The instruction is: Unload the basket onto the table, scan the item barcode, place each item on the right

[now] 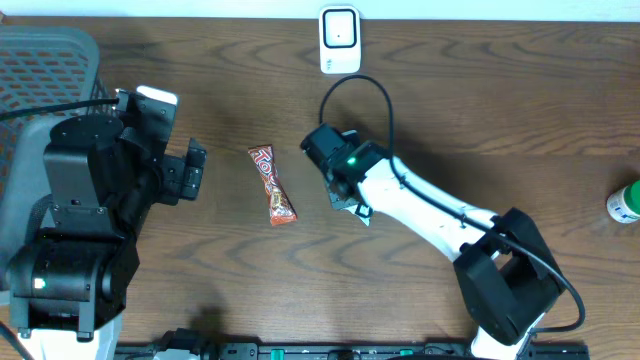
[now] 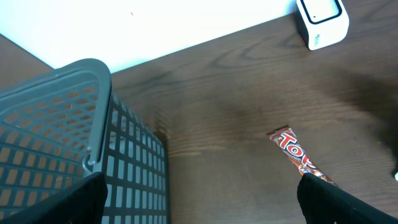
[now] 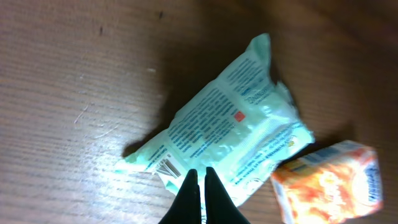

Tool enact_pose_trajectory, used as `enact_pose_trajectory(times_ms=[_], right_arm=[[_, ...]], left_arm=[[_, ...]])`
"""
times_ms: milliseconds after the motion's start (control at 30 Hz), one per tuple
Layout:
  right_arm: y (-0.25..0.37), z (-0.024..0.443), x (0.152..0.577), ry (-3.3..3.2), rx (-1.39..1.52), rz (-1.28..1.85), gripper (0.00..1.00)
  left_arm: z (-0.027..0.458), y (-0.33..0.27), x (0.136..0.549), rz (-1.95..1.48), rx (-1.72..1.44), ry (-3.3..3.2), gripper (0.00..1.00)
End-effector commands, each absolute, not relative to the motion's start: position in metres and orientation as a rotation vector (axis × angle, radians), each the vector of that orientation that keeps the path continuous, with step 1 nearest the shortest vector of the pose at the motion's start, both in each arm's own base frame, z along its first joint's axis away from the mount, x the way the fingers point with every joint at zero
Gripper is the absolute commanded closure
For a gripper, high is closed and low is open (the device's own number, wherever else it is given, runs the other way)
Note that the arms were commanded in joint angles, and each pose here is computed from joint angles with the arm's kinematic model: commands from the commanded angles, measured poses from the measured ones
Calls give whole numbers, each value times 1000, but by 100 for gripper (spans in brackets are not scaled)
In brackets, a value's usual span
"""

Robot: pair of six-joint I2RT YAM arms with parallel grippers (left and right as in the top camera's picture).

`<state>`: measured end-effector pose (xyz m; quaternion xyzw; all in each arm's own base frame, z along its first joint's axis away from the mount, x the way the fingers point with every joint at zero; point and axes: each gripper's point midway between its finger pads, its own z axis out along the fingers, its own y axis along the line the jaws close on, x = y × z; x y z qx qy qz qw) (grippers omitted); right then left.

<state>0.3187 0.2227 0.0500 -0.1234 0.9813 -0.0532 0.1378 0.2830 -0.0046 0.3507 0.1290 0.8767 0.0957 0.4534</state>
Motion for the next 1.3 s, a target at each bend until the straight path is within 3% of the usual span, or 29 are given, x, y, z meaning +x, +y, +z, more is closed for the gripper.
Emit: enact_pose_trajectory(times_ms=[0,367,667,800,1267], right_arm=[[230,32,303,2946,-397,-43,99],[234,2,283,3062,-410,-12,99],[249,82,304,2944,-380,118,99],[237,93,316,2892,-354,51,99],[204,7,302,3044,-316,-104,99]], left_arm=[[349,-5,283,216,304,2171,2],[349,-5,283,216,304,2171,2],[349,-5,283,216,304,2171,2],[349,-5,283,216,304,2171,2],[349,-5,283,216,304,2171,2]])
